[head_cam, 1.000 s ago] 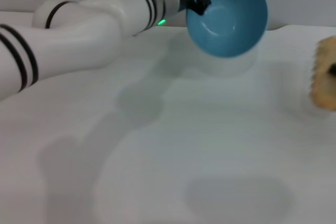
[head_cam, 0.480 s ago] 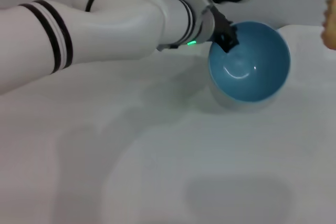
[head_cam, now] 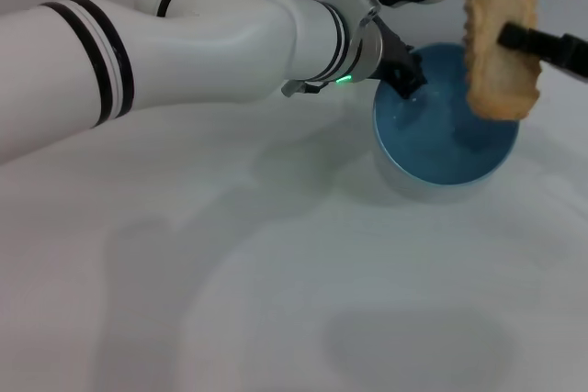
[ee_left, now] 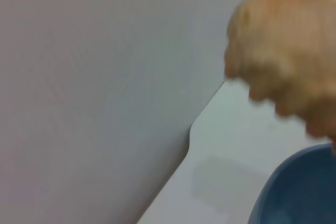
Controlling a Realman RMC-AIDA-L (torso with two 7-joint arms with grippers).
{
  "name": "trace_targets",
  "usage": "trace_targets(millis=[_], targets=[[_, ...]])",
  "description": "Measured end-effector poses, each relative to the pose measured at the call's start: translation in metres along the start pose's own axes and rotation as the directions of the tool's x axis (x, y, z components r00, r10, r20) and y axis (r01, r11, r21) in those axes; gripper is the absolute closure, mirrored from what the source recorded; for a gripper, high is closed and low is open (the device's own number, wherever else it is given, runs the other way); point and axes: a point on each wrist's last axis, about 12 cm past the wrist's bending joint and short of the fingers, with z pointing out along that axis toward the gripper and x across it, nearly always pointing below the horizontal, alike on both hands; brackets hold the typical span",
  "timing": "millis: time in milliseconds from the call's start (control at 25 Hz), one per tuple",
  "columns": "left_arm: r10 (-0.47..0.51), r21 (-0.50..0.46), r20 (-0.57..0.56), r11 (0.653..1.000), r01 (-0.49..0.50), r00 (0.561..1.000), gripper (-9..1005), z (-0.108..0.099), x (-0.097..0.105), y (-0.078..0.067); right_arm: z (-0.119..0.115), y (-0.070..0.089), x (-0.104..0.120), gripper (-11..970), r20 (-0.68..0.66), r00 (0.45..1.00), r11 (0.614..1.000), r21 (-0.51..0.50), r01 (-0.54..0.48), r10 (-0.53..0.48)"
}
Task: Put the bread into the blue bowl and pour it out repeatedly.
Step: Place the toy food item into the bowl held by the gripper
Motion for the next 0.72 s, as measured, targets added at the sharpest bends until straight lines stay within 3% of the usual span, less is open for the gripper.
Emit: trace_targets(millis=[480, 720], targets=[[-0.023, 0.027, -0.04, 0.999, 0.024, 0.999, 998, 0.0, 0.001, -0.003, 0.03, 0.0, 0.018, 793, -0.132, 0.991, 0.997, 0.059, 0.045, -0.037], [-0.032, 0.03, -0.041, 0.999, 0.033, 0.999, 997, 0.0, 0.001, -0.003, 0.031, -0.001, 0.02, 678, -0.139, 0.989, 0.996, 0.068, 0.061, -0.051]])
